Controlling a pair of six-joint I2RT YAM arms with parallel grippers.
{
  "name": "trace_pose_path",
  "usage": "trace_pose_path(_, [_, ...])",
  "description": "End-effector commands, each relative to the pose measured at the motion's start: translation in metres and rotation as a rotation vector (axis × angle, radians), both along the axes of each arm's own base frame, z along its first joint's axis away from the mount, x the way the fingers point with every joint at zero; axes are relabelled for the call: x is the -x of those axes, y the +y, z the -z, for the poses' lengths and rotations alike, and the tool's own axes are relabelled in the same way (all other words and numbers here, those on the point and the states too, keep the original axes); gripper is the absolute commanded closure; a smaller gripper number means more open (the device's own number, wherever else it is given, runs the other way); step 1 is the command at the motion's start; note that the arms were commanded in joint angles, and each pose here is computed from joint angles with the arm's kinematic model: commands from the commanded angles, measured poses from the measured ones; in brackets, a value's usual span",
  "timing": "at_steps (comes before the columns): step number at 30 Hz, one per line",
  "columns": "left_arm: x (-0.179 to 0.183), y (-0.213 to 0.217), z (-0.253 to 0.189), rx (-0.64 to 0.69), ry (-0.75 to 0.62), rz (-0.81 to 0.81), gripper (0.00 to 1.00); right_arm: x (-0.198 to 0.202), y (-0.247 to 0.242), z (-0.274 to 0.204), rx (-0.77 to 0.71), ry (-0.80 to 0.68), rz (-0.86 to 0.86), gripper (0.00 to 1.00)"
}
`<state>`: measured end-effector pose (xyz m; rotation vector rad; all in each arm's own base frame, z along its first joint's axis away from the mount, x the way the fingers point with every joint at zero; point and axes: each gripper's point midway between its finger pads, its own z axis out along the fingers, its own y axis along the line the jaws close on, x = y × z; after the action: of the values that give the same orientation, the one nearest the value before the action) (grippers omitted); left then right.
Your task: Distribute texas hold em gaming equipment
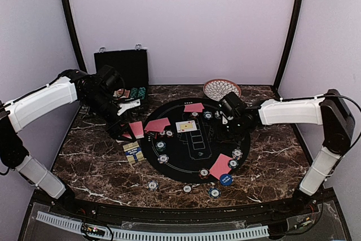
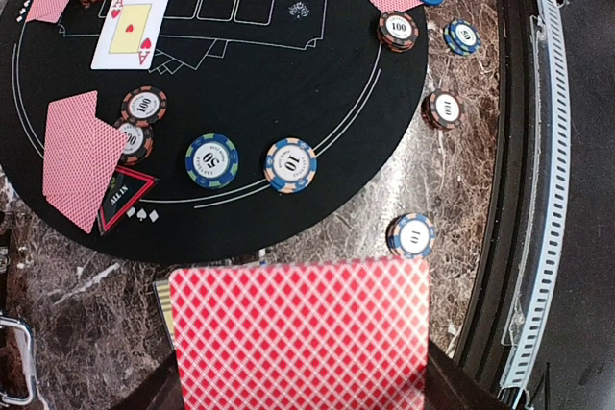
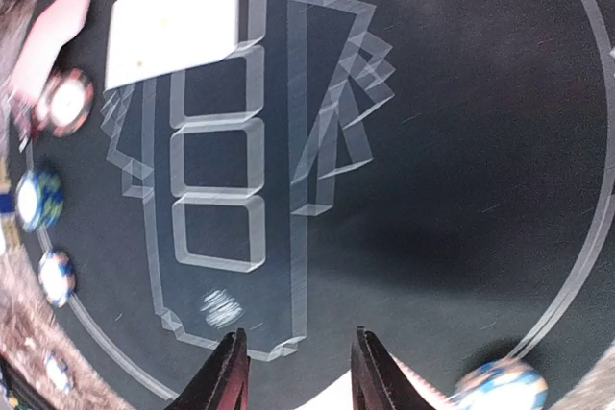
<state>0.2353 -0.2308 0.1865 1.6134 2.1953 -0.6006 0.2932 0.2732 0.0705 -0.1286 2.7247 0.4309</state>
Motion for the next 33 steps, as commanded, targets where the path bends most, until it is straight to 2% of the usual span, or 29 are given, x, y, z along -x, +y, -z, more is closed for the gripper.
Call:
trace_pose_path(1, [0.006, 0.000, -0.017, 0.036, -0.013, 0.010, 1.00, -0.006, -0.027, 0.021, 0.080, 0.020, 0.024, 0.64])
trace_pose_path(13, [0.004, -0.001, -0.017, 0.038, -0.012, 0.015, 1.00, 0.027, -0.070, 0.062, 0.138, 0.098, 0.080, 0.66])
trace_pose_path(18, [0.004, -0.002, -0.017, 0.039, -0.009, 0.016, 1.00, 0.034, -0.074, 0.057, 0.122, 0.097, 0.088, 0.66])
trace_pose_path(25, [0.005, -0.002, -0.016, 0.041, -0.003, 0.018, 1.00, 0.025, -0.063, 0.033, 0.091, 0.085, 0.072, 0.68])
trace_pose_path(33, [0.008, -0.001, -0.015, 0.042, -0.007, 0.023, 1.00, 0.056, -0.080, 0.053, 0.154, 0.203, 0.058, 0.69])
